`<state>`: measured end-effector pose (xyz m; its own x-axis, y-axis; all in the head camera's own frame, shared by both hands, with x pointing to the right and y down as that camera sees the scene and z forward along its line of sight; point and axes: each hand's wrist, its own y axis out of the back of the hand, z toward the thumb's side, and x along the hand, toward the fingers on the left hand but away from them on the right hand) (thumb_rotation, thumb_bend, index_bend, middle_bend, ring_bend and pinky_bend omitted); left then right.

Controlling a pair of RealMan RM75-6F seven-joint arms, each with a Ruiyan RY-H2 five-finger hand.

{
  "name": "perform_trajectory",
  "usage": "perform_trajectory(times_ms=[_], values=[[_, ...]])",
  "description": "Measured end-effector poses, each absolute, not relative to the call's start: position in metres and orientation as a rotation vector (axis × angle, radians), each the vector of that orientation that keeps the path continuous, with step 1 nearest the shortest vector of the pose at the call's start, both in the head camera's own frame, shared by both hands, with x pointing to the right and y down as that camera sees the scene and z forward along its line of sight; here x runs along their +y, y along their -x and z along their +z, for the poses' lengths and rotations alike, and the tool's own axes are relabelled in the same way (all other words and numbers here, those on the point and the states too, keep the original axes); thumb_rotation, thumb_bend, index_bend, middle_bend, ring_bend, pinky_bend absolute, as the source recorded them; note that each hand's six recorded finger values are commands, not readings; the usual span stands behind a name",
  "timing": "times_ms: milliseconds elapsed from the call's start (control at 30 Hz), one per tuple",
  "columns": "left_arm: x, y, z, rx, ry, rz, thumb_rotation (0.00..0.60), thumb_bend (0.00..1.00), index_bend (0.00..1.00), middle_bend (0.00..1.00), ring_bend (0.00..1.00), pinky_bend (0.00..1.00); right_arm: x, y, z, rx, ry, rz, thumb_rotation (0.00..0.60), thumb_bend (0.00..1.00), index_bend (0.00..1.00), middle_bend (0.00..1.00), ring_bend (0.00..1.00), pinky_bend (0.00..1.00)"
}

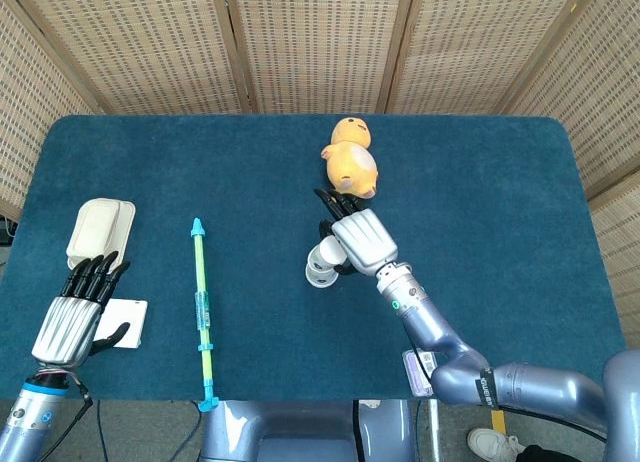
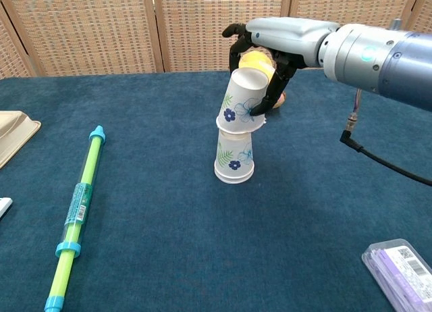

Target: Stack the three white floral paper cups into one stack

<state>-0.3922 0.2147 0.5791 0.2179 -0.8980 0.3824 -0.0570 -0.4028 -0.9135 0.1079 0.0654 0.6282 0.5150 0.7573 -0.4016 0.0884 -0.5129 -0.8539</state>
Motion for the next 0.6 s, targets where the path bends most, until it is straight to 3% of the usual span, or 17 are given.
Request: perform_trajectory(times_ms=[333, 600], values=[[0.214, 0.394, 0.58, 0.908, 1.675, -1.289, 0.6, 0.26, 0.06, 0.0, 0.0, 0.04, 0.069, -0.1, 0.637, -0.684, 1.949, 1.025, 0.6, 0.26, 0.48, 0.04, 0.0, 0.15], [0.214, 0.393, 0.581, 0.905, 1.679, -1.292, 0.6, 0.26, 0.06, 0.0, 0.0, 0.04, 0.074, -0.096, 0.641, -0.662, 1.974, 1.021, 0.6, 0.24, 0.32, 0.0, 0.0, 0.15]])
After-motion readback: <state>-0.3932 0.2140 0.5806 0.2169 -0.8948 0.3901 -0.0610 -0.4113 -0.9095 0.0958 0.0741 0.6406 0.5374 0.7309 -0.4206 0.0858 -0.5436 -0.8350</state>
